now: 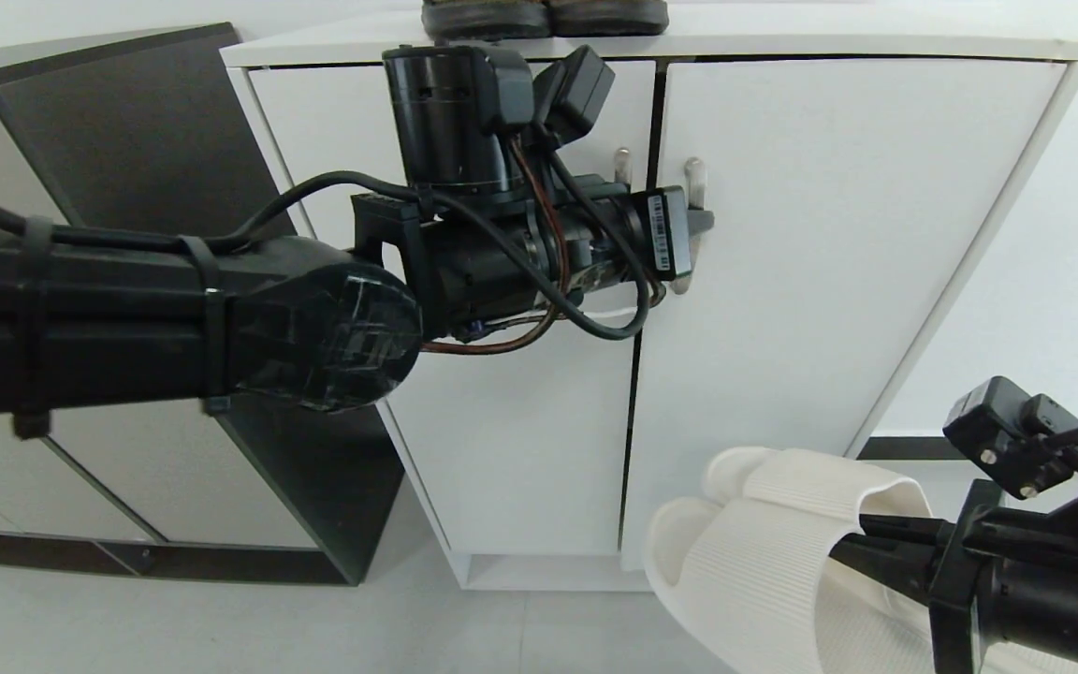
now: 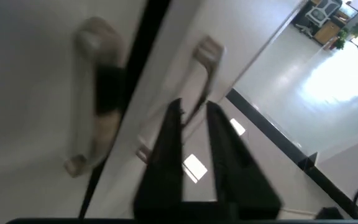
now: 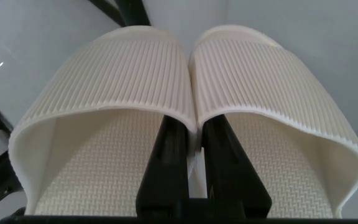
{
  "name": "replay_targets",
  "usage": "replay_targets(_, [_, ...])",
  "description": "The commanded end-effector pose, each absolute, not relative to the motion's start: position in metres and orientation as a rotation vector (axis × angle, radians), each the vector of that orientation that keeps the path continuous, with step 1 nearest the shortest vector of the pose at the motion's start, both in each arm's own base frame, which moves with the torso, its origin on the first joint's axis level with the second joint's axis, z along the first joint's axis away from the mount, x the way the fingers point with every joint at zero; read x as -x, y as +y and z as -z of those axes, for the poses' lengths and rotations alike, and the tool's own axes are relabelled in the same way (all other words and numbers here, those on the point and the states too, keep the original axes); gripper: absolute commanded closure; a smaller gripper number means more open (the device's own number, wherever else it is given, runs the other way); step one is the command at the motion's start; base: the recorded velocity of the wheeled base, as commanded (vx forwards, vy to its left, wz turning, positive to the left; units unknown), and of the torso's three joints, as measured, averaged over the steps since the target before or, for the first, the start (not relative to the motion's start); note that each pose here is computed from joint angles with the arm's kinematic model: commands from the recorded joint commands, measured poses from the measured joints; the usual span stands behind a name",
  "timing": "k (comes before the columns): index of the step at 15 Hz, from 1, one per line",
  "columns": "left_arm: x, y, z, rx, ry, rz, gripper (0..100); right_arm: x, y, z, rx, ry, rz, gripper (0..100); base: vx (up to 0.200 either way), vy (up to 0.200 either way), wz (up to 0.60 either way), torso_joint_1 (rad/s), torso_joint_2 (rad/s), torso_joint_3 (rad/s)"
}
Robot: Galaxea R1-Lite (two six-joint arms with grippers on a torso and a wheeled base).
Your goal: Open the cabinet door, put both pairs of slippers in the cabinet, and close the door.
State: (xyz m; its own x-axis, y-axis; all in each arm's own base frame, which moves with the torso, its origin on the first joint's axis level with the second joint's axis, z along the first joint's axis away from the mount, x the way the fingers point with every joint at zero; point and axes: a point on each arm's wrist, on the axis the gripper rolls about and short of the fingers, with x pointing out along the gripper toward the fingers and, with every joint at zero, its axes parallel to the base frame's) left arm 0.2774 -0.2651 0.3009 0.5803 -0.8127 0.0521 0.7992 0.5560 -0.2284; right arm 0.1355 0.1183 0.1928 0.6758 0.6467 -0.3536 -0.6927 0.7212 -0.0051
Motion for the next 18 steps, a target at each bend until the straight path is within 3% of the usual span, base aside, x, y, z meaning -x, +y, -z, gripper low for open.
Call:
replay_targets(1, [-0.257,-0.253,-0.311,0.244,0.052,0.968,100,-0.13,0.115,-0.193,0.134,0.337,-0.809,100,0.0,0.0,0.0,0.0,0.0,0.0])
replay_targets(10, [-0.183,-0.225,-0.31,0.199,0.07,1.04,100,-0.116,0.105,-0.194,0.145,0.381,-0.885,100,0.0,0.0,0.0,0.0,0.0,0.0])
replay_targets(14, [-0.216,-0.21,-0.311,0.207,0.058,0.932,100,-0.115,0.105,-0.195,0.144,0.378,-0.886,100,0.0,0.0,0.0,0.0,0.0,0.0])
replay_targets(18, [-0.245,-0.224,-0.309,0.208,0.052,0.9,100,-0.116,0.106,-0.194,0.145,0.381,-0.885,100,0.0,0.0,0.0,0.0,0.0,0.0])
